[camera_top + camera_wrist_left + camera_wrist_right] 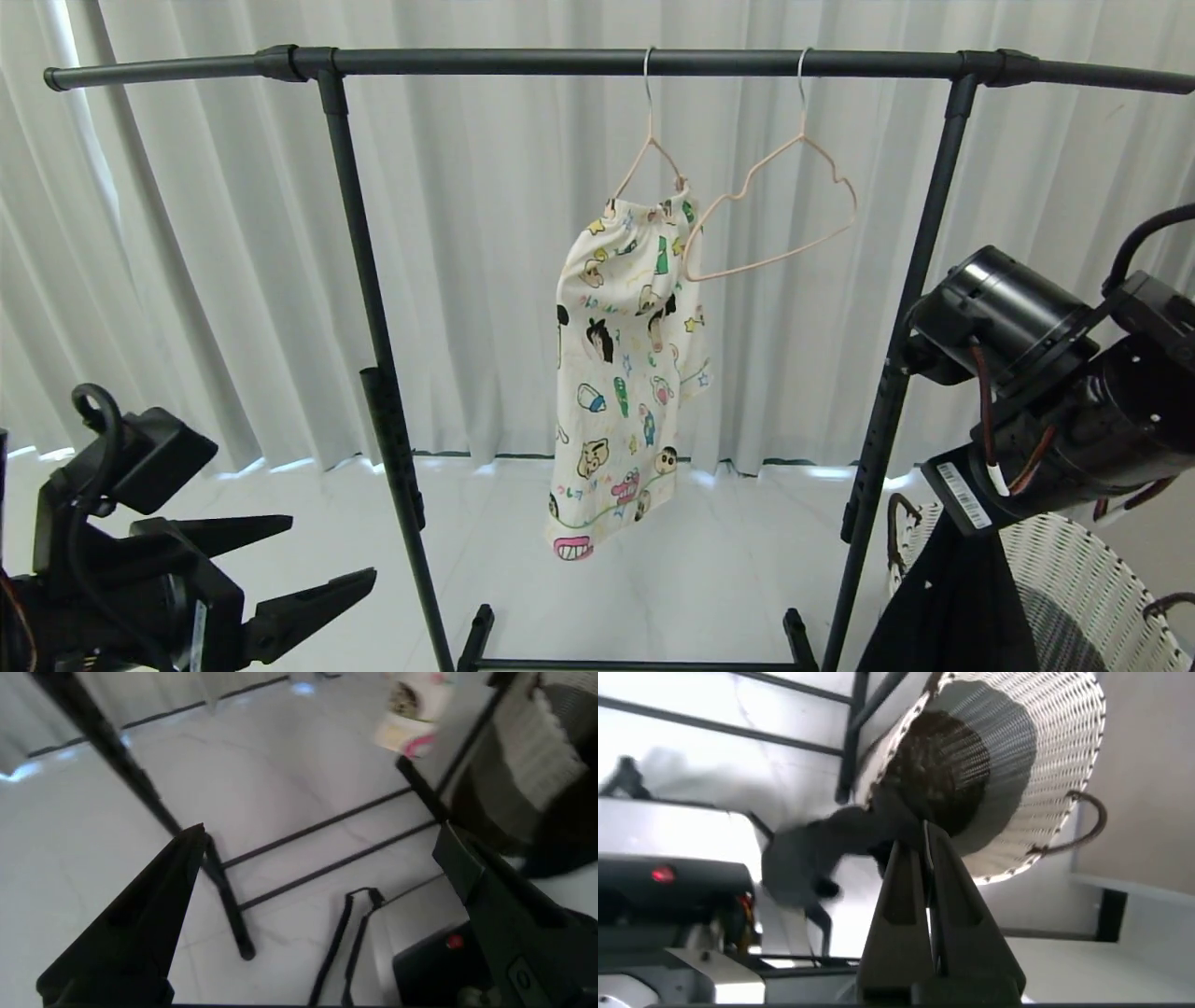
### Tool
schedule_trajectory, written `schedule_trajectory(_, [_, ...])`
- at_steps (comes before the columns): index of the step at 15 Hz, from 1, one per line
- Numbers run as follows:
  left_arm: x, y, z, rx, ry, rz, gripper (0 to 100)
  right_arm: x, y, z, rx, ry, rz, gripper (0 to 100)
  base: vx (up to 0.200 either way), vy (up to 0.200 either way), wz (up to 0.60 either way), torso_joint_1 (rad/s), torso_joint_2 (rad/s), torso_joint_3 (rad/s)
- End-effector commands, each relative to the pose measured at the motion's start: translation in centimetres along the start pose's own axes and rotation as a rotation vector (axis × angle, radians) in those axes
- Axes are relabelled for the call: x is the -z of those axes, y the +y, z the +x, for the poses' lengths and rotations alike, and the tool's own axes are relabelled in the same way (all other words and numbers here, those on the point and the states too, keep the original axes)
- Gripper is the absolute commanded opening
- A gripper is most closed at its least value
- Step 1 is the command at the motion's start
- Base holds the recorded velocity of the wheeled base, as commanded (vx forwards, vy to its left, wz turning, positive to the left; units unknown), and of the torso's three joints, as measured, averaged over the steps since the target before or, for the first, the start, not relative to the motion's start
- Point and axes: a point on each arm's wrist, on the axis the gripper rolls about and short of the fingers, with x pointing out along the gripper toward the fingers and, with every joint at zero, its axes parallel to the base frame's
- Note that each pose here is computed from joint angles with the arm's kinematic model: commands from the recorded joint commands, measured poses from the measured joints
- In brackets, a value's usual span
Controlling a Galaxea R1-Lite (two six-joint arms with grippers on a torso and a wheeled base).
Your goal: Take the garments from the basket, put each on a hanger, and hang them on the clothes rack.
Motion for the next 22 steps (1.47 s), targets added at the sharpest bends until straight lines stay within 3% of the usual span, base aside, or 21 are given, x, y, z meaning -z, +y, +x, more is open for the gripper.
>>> schedule_trajectory(1, [-0.2, -0.6, 1.3, 0.069, 0.041, 0.019, 100, -1.1, 0.7, 0.1, -0.011, -0.017, 0.003, 0, -0.200, -0.200, 0.00, -0.002, 0.00, 0.002])
schedule_trajectory(6, [-0.2, -1.1, 2.3, 0.125, 0.077, 0.036, 100, -2.8, 1.9, 0.6, -0.025, -0.033, 0.003, 0, -0.200, -0.200, 0.00, 0.000, 0.01, 0.002])
schedule_trajectory(9, [-0.3, -2.1, 2.6, 0.179, 0.079, 0.072, 100, -4.3, 3.4, 0.5, -0.133, -0.042, 0.001, 0, 0.000, 0.000, 0.00, 0.000, 0.00, 0.000])
schedule_trajectory(14, [-1.5, -3.6, 3.5, 0.267, 0.076, 0.126, 100, -5.9, 6.2, 0.7, -0.205, -0.075, -0.036, 0, 0.000, 0.000, 0.00, 0.000, 0.00, 0.000])
schedule_trajectory(18, [-6.4, -8.5, 5.3, 0.478, 0.028, 0.065, 100, -7.6, 8.4, 0.2, -0.330, -0.156, -0.103, 0, 0.000, 0.000, 0.00, 0.000, 0.00, 0.000])
schedule_trajectory(19, [-7.4, -10.6, 6.4, 0.549, 0.042, 0.051, 100, -8.0, 9.0, -0.8, -0.399, -0.184, -0.124, 0, 0.000, 0.000, 0.00, 0.000, 0.00, 0.000])
schedule_trajectory(22, [-7.3, -12.2, 8.5, 0.577, 0.067, 0.074, 100, -7.7, 10.0, -2.7, -0.475, -0.222, -0.153, 0, 0.000, 0.000, 0.00, 0.000, 0.00, 0.000])
